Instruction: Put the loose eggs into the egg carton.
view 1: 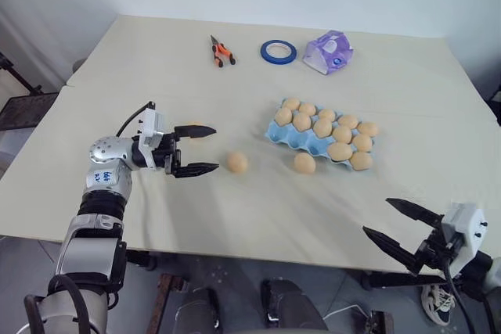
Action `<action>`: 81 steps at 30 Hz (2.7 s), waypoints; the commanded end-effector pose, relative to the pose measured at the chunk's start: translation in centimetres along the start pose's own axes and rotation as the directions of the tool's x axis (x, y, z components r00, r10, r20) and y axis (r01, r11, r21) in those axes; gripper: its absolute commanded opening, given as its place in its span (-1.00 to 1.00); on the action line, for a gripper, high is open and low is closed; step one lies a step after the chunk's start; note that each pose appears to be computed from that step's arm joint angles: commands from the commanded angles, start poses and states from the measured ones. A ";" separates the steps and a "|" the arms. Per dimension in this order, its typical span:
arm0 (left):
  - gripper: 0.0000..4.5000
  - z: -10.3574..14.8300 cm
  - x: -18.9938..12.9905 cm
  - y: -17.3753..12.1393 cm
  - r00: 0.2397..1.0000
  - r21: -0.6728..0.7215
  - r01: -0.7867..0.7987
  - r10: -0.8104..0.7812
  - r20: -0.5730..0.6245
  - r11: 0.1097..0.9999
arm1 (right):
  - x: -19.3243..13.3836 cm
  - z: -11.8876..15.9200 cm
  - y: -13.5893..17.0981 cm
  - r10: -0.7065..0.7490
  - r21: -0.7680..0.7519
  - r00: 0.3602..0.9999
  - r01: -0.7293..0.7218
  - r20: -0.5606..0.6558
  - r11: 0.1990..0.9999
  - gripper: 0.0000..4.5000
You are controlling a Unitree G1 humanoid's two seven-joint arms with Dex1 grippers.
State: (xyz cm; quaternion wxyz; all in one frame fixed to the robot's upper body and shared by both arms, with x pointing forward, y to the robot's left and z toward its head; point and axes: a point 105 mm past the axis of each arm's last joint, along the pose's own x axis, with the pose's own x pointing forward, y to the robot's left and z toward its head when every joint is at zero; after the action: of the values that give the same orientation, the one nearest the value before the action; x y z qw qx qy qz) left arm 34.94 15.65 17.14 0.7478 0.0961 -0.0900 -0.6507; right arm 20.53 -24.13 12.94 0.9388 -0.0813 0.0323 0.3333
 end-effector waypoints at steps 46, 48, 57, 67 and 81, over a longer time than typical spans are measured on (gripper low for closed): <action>1.00 1.2 -0.8 -0.7 1.000 0.061 0.013 -0.015 0.025 0.998 | 18.5 0.8 1.6 -0.158 0.049 0.987 0.156 0.036 0.987 -0.38; 1.00 1.2 -0.8 -0.8 1.000 0.060 0.012 -0.013 0.026 0.998 | 18.4 1.2 1.7 -0.156 0.048 0.987 0.154 0.046 0.987 -0.45; 1.00 1.0 -0.8 -0.9 1.000 0.052 0.008 -0.009 0.029 0.999 | 16.3 6.3 1.4 -0.138 -0.015 0.980 0.142 0.145 0.990 -0.48; 1.00 1.1 -0.2 -0.7 0.999 0.055 0.006 -0.009 0.042 0.998 | 18.0 5.9 -2.4 -0.229 -0.072 0.971 0.234 0.075 0.969 -0.48; 1.00 1.1 -0.7 -0.8 0.999 0.058 -0.009 0.007 0.042 0.998 | 17.0 5.6 -2.1 -0.216 -0.093 0.974 0.222 0.062 0.971 0.97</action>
State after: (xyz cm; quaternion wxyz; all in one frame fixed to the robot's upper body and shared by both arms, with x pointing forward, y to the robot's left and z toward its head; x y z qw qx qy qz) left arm 34.09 15.87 16.94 0.7495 0.0901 -0.1027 -0.6478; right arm 35.58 -13.95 14.79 0.9654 -0.1186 0.0160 0.2316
